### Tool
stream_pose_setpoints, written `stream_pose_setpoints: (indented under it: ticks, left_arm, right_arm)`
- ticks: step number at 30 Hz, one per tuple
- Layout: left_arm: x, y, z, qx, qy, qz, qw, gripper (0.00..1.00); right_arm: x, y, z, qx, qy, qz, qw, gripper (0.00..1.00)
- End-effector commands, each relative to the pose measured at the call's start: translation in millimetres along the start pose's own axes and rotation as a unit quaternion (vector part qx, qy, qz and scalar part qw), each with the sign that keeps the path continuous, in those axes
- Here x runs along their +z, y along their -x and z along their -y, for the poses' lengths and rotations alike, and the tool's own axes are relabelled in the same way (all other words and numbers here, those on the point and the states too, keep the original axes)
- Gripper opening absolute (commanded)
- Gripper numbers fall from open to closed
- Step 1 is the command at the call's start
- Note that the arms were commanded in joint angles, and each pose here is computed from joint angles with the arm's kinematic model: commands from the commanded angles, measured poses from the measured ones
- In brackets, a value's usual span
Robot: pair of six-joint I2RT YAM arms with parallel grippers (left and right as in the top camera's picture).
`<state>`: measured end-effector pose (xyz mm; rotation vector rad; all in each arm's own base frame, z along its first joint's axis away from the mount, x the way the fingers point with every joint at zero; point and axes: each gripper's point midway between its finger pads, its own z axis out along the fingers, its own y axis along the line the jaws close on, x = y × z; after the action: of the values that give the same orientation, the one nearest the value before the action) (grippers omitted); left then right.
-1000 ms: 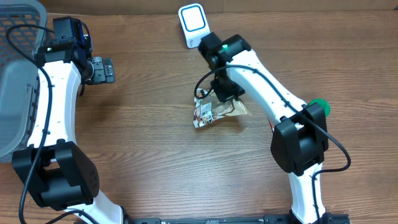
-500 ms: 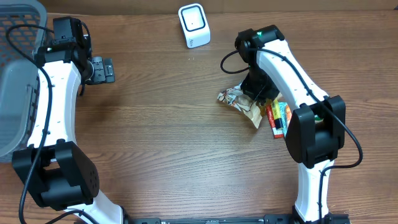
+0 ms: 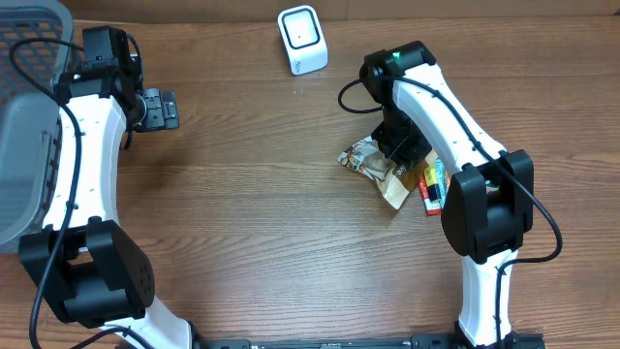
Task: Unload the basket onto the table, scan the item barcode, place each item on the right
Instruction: 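Carry the bag right and lower it beside the sticks, then lower the bag onto the item pile and adjust it with the right gripper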
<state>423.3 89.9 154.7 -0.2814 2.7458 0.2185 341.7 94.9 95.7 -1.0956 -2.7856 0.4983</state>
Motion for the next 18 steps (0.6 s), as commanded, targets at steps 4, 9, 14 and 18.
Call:
stream_pose_setpoints:
  ticks: [4, 9, 14, 18]
  left_arm:
    - [-3.8, 6.5, -1.2, 0.008, 0.003, 0.01, 1.0, 1.0]
    - [-3.8, 6.5, -1.2, 0.008, 0.003, 0.01, 1.0, 1.0]
    - [-3.8, 6.5, -1.2, 0.008, 0.003, 0.01, 1.0, 1.0]
    - [-3.8, 6.5, -1.2, 0.008, 0.003, 0.01, 1.0, 1.0]
  right_arm:
    - [1.1, -0.8, 9.4, 0.007, -0.012, 0.006, 1.0, 0.41]
    - [11.0, -3.1, 10.0, 0.005, -0.019, 0.002, 1.0, 0.43]
    - [14.9, 3.9, -6.5, -0.021, 0.011, 0.017, 1.0, 0.43]
    - [11.8, 20.8, -31.8, -0.072, 0.057, 0.058, 0.994, 0.43]
